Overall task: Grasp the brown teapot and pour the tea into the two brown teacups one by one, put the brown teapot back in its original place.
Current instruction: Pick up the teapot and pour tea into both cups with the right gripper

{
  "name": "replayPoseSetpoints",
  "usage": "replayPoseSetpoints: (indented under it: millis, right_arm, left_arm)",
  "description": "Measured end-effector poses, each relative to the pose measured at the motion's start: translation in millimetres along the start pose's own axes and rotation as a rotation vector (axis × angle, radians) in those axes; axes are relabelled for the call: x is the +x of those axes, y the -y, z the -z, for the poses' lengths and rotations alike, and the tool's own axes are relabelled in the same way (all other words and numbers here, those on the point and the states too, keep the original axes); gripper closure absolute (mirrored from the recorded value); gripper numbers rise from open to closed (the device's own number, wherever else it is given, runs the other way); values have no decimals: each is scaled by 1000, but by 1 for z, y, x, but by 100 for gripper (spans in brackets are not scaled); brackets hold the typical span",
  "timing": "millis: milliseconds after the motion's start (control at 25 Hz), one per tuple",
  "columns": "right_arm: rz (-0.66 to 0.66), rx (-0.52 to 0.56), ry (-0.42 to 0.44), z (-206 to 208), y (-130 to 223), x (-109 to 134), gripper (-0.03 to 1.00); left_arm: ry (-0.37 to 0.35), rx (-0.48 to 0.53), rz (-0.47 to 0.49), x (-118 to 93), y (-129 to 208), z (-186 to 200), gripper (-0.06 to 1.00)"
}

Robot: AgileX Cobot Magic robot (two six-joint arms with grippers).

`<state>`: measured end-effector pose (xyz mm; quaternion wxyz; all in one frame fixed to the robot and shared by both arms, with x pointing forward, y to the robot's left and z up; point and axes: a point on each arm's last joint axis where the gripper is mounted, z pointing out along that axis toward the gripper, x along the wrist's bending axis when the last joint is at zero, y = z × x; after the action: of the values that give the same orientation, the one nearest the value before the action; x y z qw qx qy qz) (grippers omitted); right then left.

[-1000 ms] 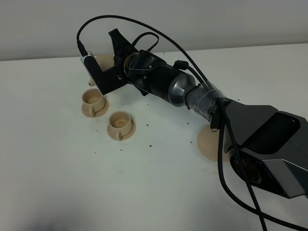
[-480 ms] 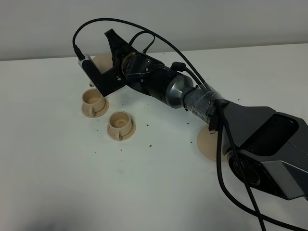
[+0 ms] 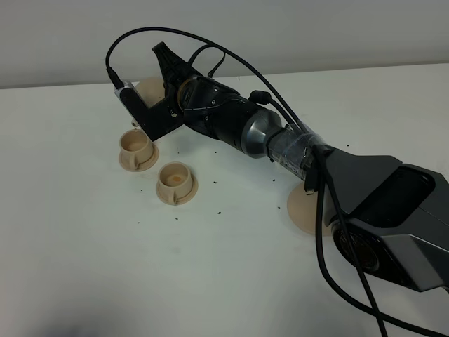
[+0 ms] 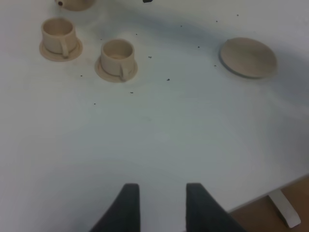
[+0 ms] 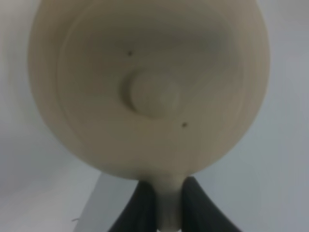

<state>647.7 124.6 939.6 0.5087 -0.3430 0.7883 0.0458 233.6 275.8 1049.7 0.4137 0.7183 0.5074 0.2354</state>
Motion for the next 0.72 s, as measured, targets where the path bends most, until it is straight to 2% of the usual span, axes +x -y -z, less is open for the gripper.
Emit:
replayPoseSetpoints:
  millis: [720]
  right_arm:
    - [45, 15, 17, 0, 1, -2, 86]
  left_arm:
    - [0, 0, 0, 0, 0, 0, 69]
